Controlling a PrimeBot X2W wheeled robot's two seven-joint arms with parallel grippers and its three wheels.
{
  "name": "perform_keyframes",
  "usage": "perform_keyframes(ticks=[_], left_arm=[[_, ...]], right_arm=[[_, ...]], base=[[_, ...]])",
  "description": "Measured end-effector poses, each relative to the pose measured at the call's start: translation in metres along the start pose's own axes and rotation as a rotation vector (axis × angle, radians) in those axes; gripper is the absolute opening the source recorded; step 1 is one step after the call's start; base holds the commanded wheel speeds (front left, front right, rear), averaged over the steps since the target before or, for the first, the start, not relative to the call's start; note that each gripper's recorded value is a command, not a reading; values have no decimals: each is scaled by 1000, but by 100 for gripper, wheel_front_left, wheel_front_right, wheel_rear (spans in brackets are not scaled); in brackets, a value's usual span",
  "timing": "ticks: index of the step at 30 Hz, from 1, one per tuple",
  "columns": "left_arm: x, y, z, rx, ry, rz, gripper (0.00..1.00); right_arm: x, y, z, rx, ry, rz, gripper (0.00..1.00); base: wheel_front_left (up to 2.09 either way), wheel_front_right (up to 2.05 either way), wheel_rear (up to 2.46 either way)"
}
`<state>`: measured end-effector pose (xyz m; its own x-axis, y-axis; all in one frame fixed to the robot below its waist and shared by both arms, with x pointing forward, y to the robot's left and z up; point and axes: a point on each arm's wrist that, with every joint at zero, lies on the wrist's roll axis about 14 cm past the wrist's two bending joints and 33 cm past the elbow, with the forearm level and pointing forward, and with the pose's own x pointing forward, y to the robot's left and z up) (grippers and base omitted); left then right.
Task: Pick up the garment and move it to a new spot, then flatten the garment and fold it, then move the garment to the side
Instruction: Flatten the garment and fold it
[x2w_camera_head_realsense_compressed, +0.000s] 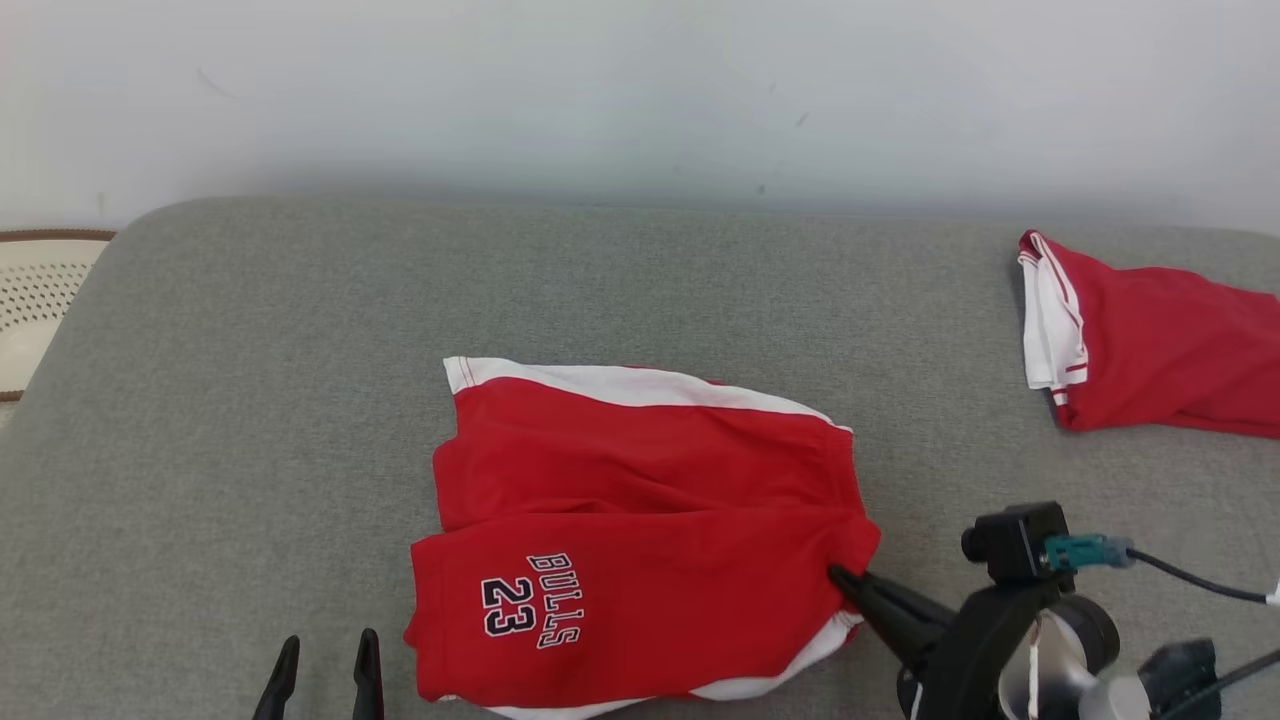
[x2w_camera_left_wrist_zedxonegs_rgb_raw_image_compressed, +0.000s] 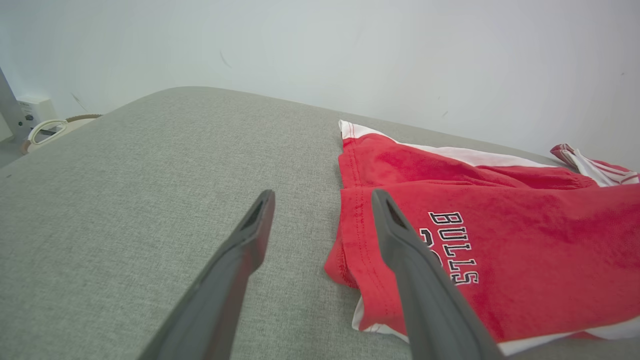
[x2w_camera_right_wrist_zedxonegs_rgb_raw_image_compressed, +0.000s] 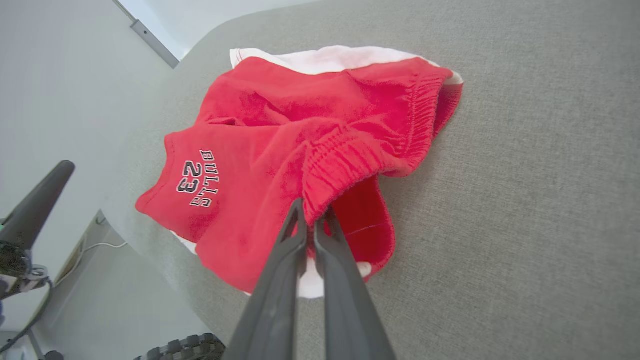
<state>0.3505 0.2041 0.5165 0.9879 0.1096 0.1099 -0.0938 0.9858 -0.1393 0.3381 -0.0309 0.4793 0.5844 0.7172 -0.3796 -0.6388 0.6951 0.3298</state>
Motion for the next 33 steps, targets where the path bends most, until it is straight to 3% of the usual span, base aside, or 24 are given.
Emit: perform_keyframes(ticks=[7,12,13,14,15,33], left_arm=[[-2,8,1,10,-2,19,100],[-6,16,2,16,-1,41,100],[-6,16,2,15,-3,41,100],[-7,17,3,15,-6,43,100],[-7,17,4,16,-8,44,100],[1,-2,6,7,-19,-6,100]], right_arm=[[30,-23,14,-89,-26,-60,0],[46,-28,11,-89,-23,-74,0],[47,-29,12,-90,-28,-79,30],[48,-30,13,-92,-34,-81,47],[48,-31,12,-93,-38,-84,100],[3,-33,-10,-39,-81,-154,100]], base=[[0,0,0],[0,0,0],[0,0,0],[0,0,0],[0,0,0],[0,0,0]])
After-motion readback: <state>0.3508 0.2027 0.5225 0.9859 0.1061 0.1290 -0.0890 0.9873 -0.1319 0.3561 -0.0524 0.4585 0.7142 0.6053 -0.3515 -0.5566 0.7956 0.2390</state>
